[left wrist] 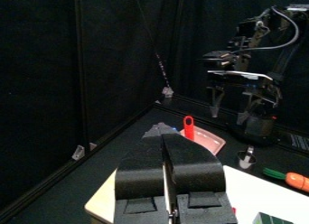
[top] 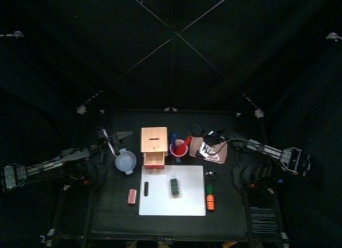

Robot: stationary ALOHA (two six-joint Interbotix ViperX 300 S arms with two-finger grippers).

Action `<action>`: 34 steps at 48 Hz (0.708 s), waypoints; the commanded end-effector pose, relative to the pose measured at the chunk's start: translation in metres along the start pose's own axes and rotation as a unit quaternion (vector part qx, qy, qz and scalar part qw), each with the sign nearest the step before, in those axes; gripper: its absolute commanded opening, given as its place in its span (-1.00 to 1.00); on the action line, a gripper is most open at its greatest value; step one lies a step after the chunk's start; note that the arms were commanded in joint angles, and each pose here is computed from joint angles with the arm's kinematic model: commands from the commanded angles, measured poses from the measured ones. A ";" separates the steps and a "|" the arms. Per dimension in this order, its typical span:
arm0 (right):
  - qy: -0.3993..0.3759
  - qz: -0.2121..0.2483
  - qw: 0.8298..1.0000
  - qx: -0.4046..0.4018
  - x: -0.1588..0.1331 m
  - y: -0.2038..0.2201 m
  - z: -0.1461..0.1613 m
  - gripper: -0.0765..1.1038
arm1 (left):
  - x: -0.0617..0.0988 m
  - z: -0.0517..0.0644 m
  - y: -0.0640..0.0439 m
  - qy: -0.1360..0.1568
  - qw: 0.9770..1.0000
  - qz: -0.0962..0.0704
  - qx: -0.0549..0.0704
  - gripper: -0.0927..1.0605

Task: Place sushi on board then cut the sushi with the knife then place the pieces on the plate
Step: Pick knife at handle with right hand

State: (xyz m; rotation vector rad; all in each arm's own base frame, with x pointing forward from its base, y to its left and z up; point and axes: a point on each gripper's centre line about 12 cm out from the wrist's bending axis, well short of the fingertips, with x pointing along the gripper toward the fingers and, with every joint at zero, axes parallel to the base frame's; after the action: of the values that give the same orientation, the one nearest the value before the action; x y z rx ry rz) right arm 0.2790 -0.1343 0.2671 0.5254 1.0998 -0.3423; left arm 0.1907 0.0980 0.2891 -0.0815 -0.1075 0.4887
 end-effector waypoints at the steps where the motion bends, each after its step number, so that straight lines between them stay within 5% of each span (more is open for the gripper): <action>1: -0.007 0.002 1.000 0.000 -0.018 -0.009 0.021 0.89 | 0.003 0.009 0.000 -0.013 1.000 0.003 -0.004 -0.77; 16: 0.110 0.006 0.994 0.007 0.010 -0.035 0.062 0.89 | 0.001 0.000 0.002 -0.003 1.000 0.006 -0.005 -0.77; 34: 0.132 0.021 0.991 0.004 0.022 -0.048 0.107 0.89 | -0.002 -0.008 0.005 0.008 1.000 0.012 -0.003 -0.77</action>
State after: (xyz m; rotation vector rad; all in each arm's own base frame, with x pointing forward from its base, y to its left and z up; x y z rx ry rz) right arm 0.3411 -0.2273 0.2577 0.6172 1.3763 -0.2464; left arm 0.1872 0.0988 0.2761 -0.0991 -0.0785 0.5035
